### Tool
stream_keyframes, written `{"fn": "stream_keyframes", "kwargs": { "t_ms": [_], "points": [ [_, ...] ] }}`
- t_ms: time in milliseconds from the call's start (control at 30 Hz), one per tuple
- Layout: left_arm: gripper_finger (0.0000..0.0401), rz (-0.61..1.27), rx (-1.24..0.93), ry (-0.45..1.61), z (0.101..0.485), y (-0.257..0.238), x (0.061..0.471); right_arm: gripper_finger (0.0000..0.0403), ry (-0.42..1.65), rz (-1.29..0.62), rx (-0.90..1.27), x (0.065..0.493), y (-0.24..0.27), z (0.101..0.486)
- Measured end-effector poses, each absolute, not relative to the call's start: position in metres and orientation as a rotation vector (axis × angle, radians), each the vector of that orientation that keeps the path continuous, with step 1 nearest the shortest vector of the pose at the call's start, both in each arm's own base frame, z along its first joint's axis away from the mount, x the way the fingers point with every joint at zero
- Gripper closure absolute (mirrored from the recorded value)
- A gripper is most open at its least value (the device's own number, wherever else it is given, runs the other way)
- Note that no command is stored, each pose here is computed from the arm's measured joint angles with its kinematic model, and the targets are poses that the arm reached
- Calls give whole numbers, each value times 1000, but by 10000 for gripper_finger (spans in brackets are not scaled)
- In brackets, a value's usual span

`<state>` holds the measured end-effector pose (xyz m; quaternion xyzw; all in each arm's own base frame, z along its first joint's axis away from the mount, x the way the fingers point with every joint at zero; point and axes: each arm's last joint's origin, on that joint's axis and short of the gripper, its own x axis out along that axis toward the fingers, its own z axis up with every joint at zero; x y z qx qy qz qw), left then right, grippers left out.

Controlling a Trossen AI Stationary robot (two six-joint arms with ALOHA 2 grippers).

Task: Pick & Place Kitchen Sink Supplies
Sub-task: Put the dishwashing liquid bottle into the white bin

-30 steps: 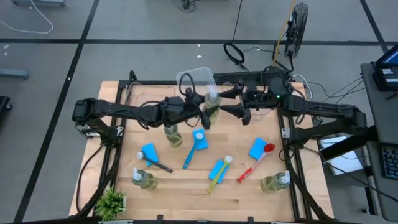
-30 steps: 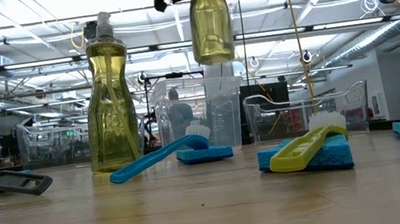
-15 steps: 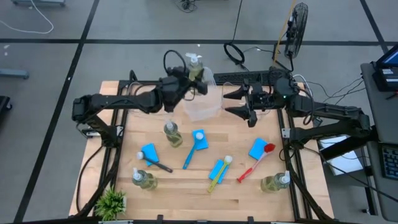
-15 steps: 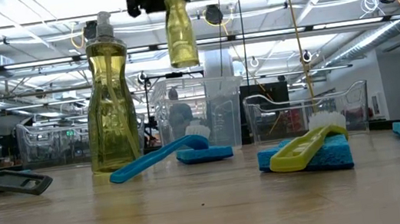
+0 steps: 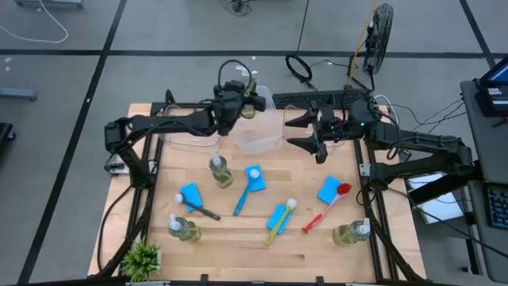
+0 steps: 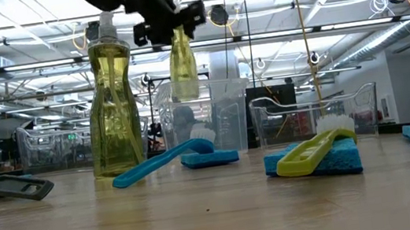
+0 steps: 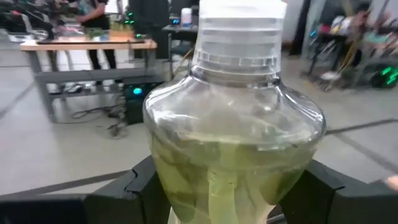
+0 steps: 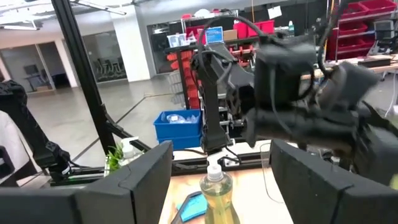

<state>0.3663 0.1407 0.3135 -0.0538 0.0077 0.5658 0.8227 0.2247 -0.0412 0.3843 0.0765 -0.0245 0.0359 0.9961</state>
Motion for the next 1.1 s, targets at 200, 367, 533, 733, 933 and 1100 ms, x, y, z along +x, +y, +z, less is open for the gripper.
{"fn": "stream_keyframes", "kwargs": {
  "t_ms": [200,367,533,733,933,1100],
  "points": [
    [165,1294,-100,25,293,155,374,149,-34,71,158,225,-41,383],
    [165,1321,-119,45,282,165,374,149,-19,69,161,225,-41,381],
    [165,1333,-135,57,275,172,374,149,-15,69,158,225,-41,381],
    [164,1360,-150,123,266,179,369,149,-10,69,159,225,-41,380],
    [164,1389,-193,159,258,182,364,149,-10,69,159,225,-41,380],
    [164,1384,-199,174,257,182,364,149,-10,69,159,225,-41,380]
  ]
}}
